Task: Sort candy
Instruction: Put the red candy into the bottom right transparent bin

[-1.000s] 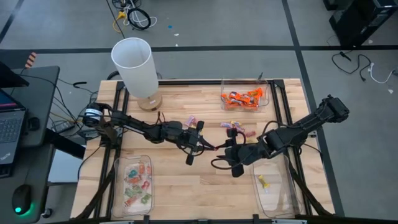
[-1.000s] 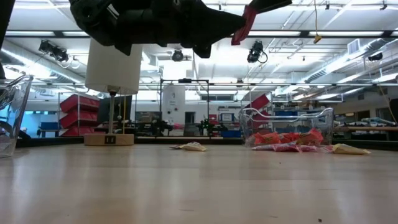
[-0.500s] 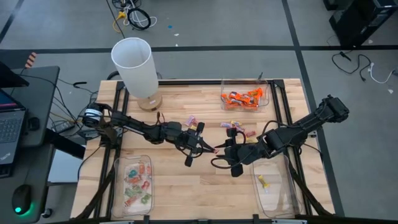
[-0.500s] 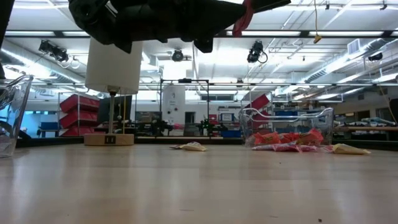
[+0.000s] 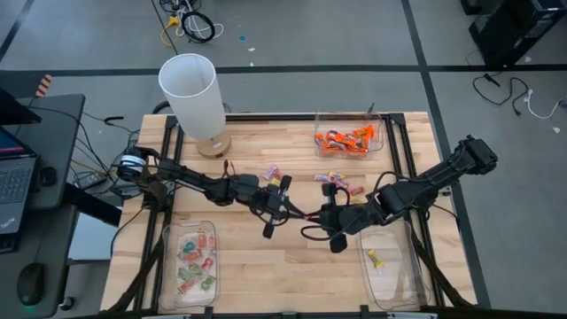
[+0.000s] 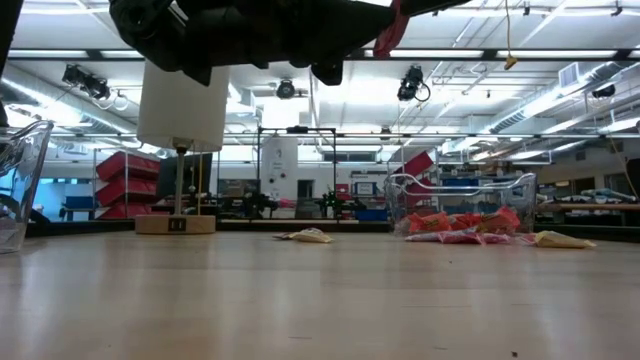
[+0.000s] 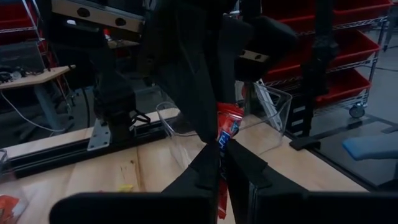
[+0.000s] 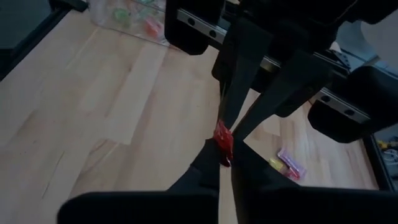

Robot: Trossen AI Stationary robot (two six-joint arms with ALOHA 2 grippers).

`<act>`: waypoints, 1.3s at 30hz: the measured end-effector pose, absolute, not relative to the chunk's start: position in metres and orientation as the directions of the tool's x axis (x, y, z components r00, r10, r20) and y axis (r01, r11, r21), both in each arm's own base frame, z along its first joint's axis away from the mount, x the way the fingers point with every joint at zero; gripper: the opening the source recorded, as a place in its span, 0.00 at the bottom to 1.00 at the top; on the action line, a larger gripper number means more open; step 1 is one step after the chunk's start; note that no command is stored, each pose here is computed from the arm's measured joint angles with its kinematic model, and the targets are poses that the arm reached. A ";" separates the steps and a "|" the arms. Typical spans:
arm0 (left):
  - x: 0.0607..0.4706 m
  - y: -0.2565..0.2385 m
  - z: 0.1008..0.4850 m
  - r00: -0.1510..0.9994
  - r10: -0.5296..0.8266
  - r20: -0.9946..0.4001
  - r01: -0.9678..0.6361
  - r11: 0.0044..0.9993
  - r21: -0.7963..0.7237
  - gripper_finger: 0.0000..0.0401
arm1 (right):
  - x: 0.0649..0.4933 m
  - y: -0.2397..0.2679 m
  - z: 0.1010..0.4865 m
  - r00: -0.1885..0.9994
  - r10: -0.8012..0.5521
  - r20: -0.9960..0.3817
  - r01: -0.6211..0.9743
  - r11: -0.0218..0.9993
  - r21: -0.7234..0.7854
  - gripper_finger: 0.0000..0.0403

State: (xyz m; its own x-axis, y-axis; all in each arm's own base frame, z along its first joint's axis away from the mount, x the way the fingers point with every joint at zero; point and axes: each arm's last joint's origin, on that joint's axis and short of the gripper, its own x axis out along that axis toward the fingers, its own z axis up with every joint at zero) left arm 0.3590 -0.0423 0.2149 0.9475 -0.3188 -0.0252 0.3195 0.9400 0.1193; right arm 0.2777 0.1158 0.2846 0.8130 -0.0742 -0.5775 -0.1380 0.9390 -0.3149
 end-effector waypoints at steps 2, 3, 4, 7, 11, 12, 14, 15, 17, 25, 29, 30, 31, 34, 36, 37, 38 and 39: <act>0.359 -0.042 0.215 0.948 -0.318 -0.026 0.319 0.940 0.119 0.06 | 0.278 0.116 0.285 0.813 -0.071 -0.578 -0.141 0.939 -0.314 0.03; 0.359 -0.042 0.215 0.948 -0.319 -0.026 0.319 0.940 0.119 0.06 | 0.278 0.116 0.285 0.813 -0.071 -0.578 -0.138 0.941 -0.310 0.03; 0.359 -0.042 0.215 0.948 -0.318 -0.027 0.319 0.940 0.118 0.06 | 0.278 0.116 0.285 0.813 -0.071 -0.578 -0.136 0.942 -0.307 0.04; 0.359 -0.042 0.215 0.948 -0.317 -0.027 0.318 0.943 0.093 0.06 | 0.278 0.116 0.285 0.813 -0.071 -0.578 -0.135 0.942 -0.306 0.02; 0.359 -0.042 0.213 0.948 -0.315 -0.050 0.318 0.946 0.062 0.08 | 0.278 0.116 0.284 0.812 -0.070 -0.580 -0.133 0.944 -0.302 0.01; 0.359 -0.042 0.212 0.948 -0.314 -0.059 0.317 0.946 0.060 0.10 | 0.278 0.116 0.284 0.811 -0.070 -0.581 -0.133 0.945 -0.300 0.01; 0.359 -0.042 0.210 0.947 -0.314 -0.074 0.318 0.947 0.052 0.14 | 0.278 0.116 0.284 0.810 -0.069 -0.582 -0.134 0.945 -0.299 0.01; 0.359 -0.042 0.210 0.946 -0.314 -0.079 0.318 0.947 0.049 0.16 | 0.278 0.116 0.284 0.811 -0.068 -0.582 -0.135 0.945 -0.298 0.01; 0.359 -0.042 0.209 0.945 -0.314 -0.087 0.319 0.947 0.047 0.20 | 0.278 0.116 0.284 0.812 -0.067 -0.580 -0.132 0.946 -0.295 0.01; 0.358 -0.041 0.201 0.945 -0.283 -0.166 0.293 0.955 0.038 0.32 | 0.268 0.112 0.295 0.777 -0.085 -0.624 -0.071 0.973 -0.220 0.00; 0.357 -0.040 0.196 0.941 -0.262 -0.213 0.275 0.961 0.036 0.32 | 0.255 0.109 0.306 0.721 -0.103 -0.685 -0.020 0.985 -0.170 0.00; 0.357 -0.040 0.195 0.940 -0.258 -0.224 0.272 0.962 0.034 0.32 | 0.250 0.109 0.309 0.698 -0.103 -0.708 -0.004 0.989 -0.149 0.00; 0.357 -0.040 0.194 0.938 -0.255 -0.234 0.269 0.962 0.033 0.32 | 0.246 0.108 0.312 0.672 -0.096 -0.734 0.010 0.993 -0.120 0.00; 0.356 -0.039 0.192 0.935 -0.250 -0.253 0.266 0.963 0.031 0.32 | 0.232 0.108 0.319 0.585 -0.040 -0.810 0.061 0.998 -0.005 0.00; 0.356 -0.039 0.192 0.934 -0.250 -0.254 0.266 0.963 0.031 0.32 | 0.223 0.110 0.320 0.526 0.006 -0.851 0.096 0.993 0.066 0.00; 0.356 -0.039 0.192 0.935 -0.250 -0.253 0.266 0.963 0.031 0.32 | 0.218 0.111 0.321 0.499 0.032 -0.866 0.113 0.988 0.102 0.00; 0.356 -0.039 0.192 0.935 -0.250 -0.252 0.266 0.963 0.031 0.32 | 0.213 0.112 0.321 0.468 0.053 -0.882 0.140 0.981 0.133 0.00; 0.356 -0.039 0.192 0.935 -0.250 -0.252 0.266 0.963 0.031 0.32 | 0.208 0.113 0.321 0.435 0.071 -0.898 0.174 0.971 0.161 0.00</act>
State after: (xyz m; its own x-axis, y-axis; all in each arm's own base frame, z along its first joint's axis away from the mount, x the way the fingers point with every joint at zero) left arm 0.3563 -0.0394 0.1924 0.9349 -0.2500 -0.2518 0.2660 0.9635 0.0312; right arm 0.2078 0.1125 0.3212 0.4347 0.0711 -0.8977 0.1740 0.9715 0.1612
